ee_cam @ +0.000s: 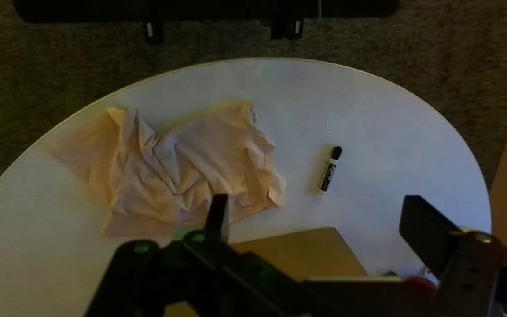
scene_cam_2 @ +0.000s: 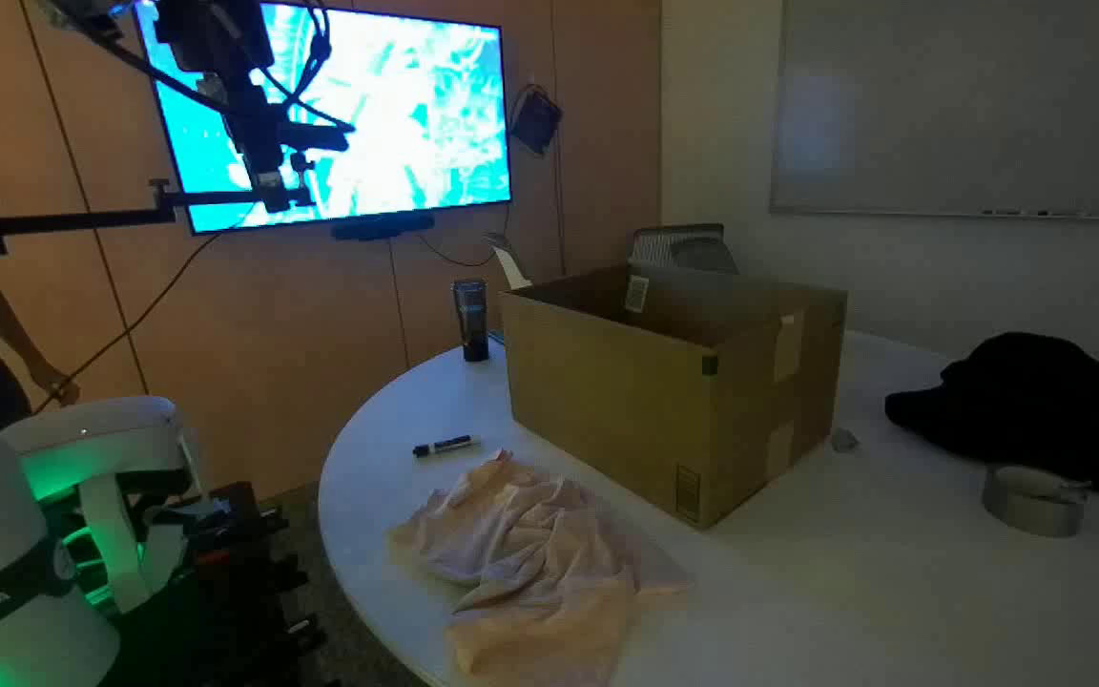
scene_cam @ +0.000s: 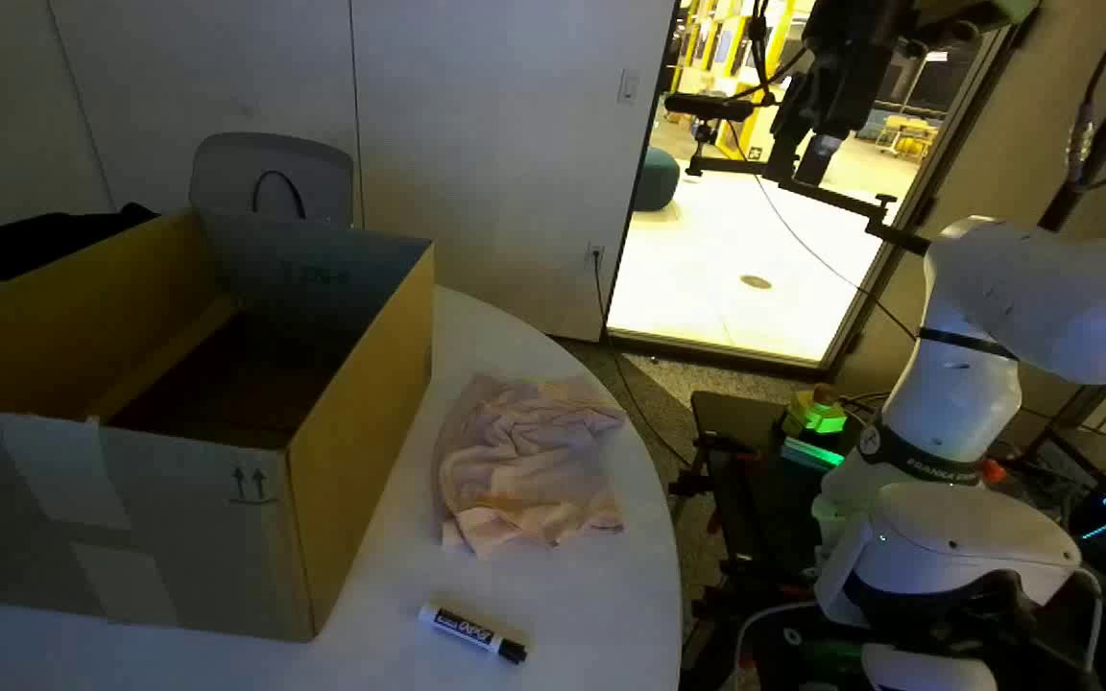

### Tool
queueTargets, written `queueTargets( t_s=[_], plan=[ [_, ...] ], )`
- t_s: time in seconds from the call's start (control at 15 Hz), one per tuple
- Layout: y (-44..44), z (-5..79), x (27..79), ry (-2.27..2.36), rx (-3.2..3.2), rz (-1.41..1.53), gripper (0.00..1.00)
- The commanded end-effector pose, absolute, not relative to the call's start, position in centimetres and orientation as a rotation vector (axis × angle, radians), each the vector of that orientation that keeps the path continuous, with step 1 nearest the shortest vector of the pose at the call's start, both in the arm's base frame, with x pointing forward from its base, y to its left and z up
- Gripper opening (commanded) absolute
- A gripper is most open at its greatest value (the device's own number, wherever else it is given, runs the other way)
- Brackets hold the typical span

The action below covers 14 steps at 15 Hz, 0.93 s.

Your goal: Pick up the marker, put it on the towel, fold the towel together with the marker and put in the box

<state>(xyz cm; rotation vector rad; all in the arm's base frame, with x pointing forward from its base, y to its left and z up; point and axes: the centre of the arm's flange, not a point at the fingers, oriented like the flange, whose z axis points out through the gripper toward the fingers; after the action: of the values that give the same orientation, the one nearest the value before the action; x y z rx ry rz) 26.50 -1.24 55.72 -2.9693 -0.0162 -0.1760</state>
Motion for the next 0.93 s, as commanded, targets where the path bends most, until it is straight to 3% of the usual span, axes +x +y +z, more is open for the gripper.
queueTargets(
  t_s=[0.0, 0.4, 0.87],
  plan=[
    [-1.3, 55.9, 26.5, -0.016, -2.969, -0.181, 1.00],
    [0.6, 53.9, 28.5, -0.061, -3.000, -0.181, 1.00],
    [11.2, 41.9, 35.3, -0.382, -3.034, -0.154, 1.00]
  ],
)
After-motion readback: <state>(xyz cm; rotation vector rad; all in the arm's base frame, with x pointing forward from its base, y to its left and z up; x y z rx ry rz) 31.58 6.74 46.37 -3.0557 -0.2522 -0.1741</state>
